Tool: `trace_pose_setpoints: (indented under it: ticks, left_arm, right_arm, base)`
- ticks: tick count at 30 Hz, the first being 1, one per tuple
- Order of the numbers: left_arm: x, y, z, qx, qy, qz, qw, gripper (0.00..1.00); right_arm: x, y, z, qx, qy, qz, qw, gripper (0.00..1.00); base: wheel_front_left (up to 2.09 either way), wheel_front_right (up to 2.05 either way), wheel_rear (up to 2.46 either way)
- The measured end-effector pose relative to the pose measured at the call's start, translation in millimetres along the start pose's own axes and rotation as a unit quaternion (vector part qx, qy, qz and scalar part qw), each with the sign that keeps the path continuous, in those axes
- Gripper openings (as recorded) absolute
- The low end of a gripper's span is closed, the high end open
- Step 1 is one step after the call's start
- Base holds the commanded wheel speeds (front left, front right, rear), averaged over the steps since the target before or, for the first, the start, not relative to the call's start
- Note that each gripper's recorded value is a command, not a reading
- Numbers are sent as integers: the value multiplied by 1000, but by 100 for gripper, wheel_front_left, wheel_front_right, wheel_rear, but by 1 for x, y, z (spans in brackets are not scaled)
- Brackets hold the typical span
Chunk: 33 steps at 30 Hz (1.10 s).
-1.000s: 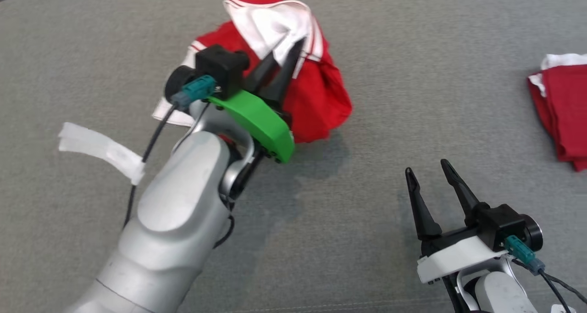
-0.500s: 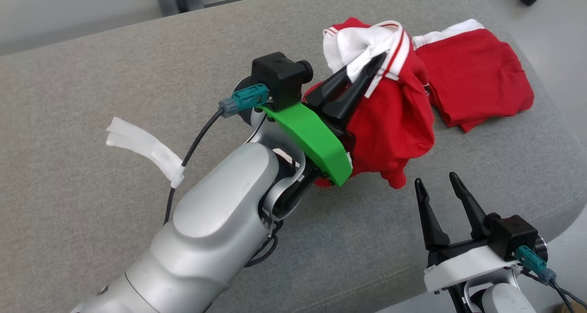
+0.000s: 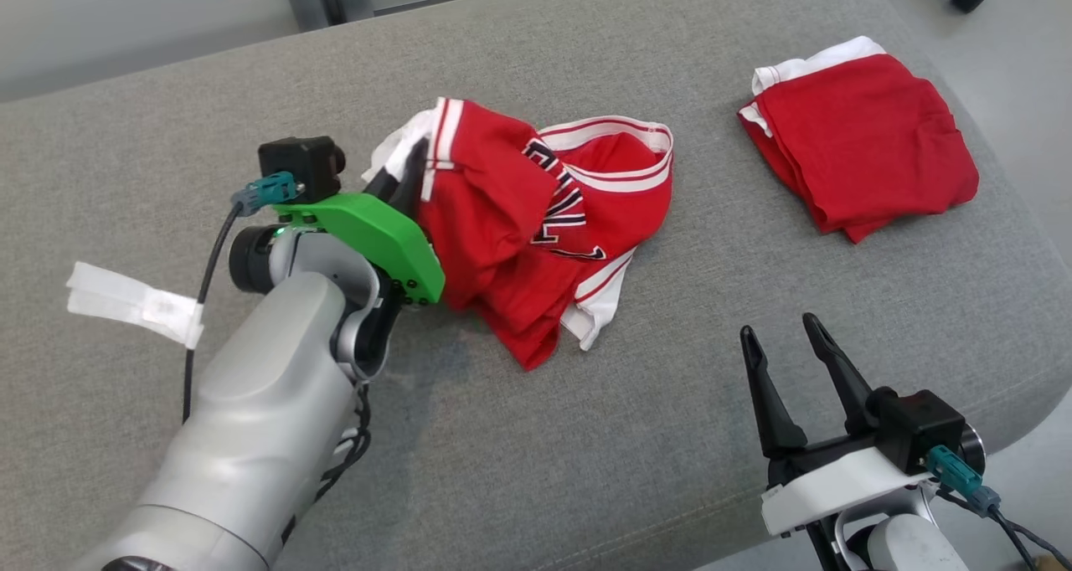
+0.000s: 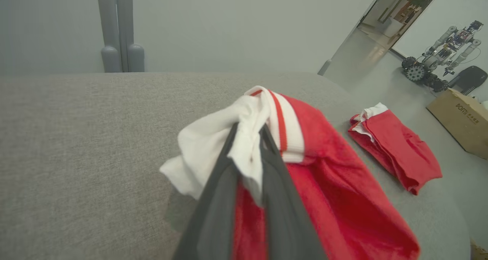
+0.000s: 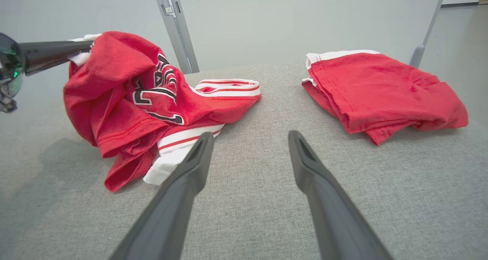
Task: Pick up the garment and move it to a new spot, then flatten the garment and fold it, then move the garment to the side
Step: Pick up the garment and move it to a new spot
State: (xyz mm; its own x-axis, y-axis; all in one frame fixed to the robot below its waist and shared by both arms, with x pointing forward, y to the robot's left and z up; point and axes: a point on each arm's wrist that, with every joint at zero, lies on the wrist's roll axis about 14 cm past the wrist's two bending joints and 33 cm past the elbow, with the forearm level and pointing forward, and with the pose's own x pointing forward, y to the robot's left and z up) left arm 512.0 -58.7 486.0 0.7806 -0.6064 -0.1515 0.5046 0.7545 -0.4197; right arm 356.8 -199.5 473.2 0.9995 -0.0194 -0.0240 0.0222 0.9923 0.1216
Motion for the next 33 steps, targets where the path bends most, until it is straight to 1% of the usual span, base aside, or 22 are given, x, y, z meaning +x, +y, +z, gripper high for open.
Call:
trace_pose_setpoints:
  ticks: [1,2,5,7,14,15,16,17,18,22,24,27,29,30,33]
  left_arm:
    - [-1,12,-3,2,5,16,1000,3]
    - [-5,35,-5,9,10,46,999,0]
    - [-12,64,-10,20,20,84,996,0]
    - [-15,76,-11,31,24,97,994,0]
    - [-29,105,-20,38,43,139,989,0]
    - [-30,106,-21,39,43,141,988,17]
    - [-32,107,-22,41,45,142,988,29]
    - [-33,107,-23,45,46,142,988,69]
    - [-34,107,-23,47,46,142,988,100]
    - [-42,109,-18,56,39,146,987,100]
    - [-49,117,-9,54,25,161,985,100]
    - [-60,131,25,41,-29,190,980,100]
    - [-68,130,45,24,-70,192,979,100]
    - [-73,128,46,14,-83,190,978,100]
    - [-92,119,41,16,-103,188,977,100]
  right_arm:
    - [0,1,-1,0,2,1,1000,100]
    - [1,1,-3,-1,4,3,1000,100]
    - [2,3,-4,-1,6,5,1000,100]
    - [2,2,-4,-1,6,4,1000,100]
    - [2,6,-6,-3,9,10,1000,100]
    - [2,6,-6,-4,9,10,1000,100]
    - [2,6,-6,-4,9,10,1000,100]
    - [2,6,-5,-4,8,10,1000,100]
    - [2,6,-5,-4,7,11,1000,100]
    - [-1,7,-1,-3,2,12,1000,100]
    - [-7,5,0,-3,0,7,1000,100]
    - [-14,-1,1,-2,-2,-3,1000,100]
    - [-18,-3,0,-1,0,-7,1000,100]
    - [-19,-3,-2,0,3,-6,1000,100]
    - [-22,1,-4,1,4,0,1000,100]
  base:
    - [0,0,0]
    - [0,0,0]
    - [0,0,0]
    - [0,0,0]
    - [0,0,0]
    - [0,0,0]
    - [0,0,0]
    - [0,0,0]
    - [0,0,0]
    - [0,0,0]
    - [0,0,0]
    - [0,0,0]
    - [0,0,0]
    - [0,0,0]
    - [0,0,0]
